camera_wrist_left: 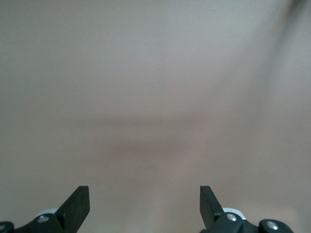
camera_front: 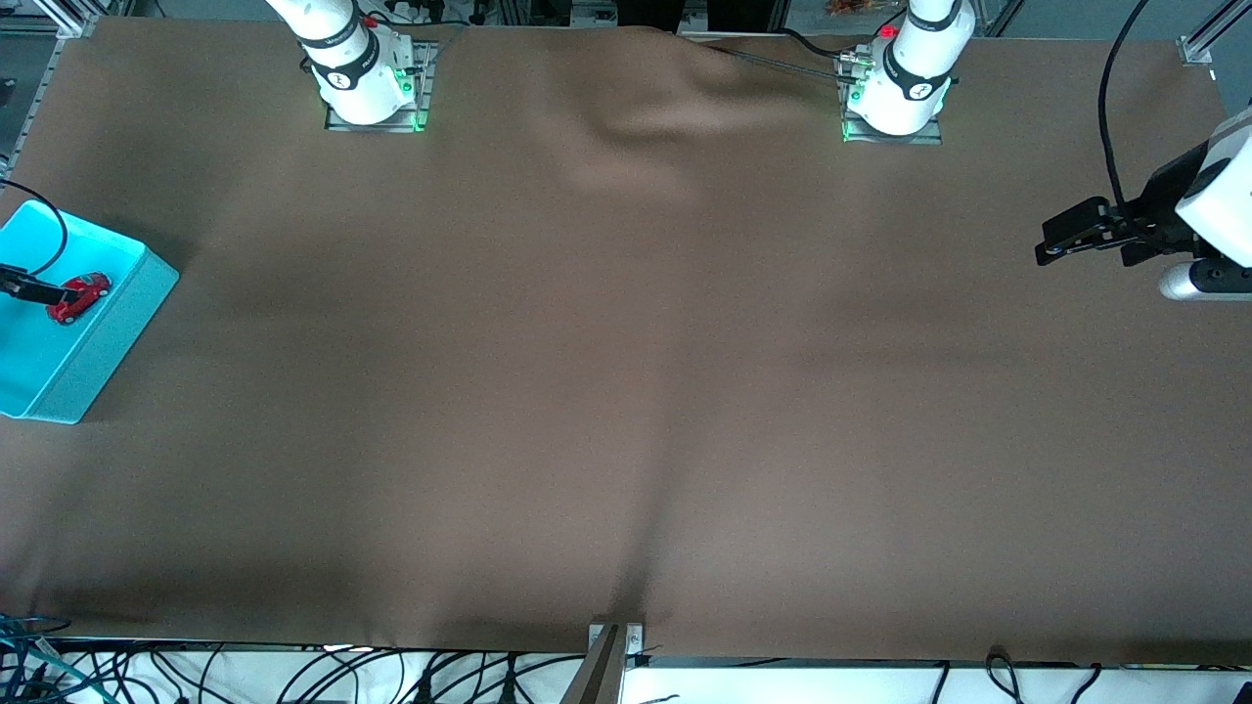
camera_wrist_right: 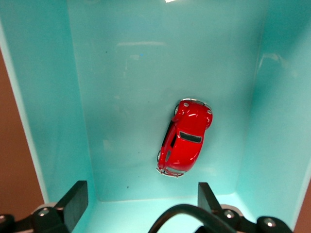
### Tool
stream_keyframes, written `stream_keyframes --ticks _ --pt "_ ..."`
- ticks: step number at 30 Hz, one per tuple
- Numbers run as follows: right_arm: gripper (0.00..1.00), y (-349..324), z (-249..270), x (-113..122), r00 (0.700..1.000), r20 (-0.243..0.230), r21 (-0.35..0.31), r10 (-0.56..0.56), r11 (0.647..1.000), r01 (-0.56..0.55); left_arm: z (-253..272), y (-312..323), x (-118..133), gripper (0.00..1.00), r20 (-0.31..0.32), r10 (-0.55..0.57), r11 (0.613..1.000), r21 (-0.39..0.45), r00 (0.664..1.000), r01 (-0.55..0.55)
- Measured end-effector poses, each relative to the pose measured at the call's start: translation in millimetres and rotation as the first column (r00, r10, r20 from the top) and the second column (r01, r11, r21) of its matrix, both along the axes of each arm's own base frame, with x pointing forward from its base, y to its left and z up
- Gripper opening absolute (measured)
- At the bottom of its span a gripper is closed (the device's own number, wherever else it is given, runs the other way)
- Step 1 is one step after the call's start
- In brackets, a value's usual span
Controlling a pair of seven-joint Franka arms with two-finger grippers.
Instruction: Wind red beetle toy and store in blue box
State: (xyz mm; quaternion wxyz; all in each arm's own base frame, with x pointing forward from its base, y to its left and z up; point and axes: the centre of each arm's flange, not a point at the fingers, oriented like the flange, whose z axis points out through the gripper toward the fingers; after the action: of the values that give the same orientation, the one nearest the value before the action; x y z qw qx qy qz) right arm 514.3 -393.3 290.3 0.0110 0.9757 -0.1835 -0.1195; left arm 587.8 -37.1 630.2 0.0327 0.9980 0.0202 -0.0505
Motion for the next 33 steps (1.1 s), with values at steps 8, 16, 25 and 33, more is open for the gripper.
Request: stream_keyframes --ticks 8,16,25,33 --pt "1.0 16 25 6 0.999 -0.035 0.019 0.04 0.999 -0.039 0 0 0 1.0 0.0 0.0 1.0 0.0 1.0 0.0" --pt "1.0 38 60 9 0.995 -0.057 0.043 0.081 0.996 -0.078 0 0 0 1.0 0.0 0.0 1.0 0.0 1.0 0.0" --pt "1.0 75 103 16 0.988 -0.065 0.063 0.143 0.988 -0.139 0 0 0 1.0 0.0 0.0 1.0 0.0 1.0 0.0" --pt "1.0 110 143 17 0.979 -0.068 0.086 0.19 0.979 -0.184 0 0 0 1.0 0.0 0.0 1.0 0.0 1.0 0.0"
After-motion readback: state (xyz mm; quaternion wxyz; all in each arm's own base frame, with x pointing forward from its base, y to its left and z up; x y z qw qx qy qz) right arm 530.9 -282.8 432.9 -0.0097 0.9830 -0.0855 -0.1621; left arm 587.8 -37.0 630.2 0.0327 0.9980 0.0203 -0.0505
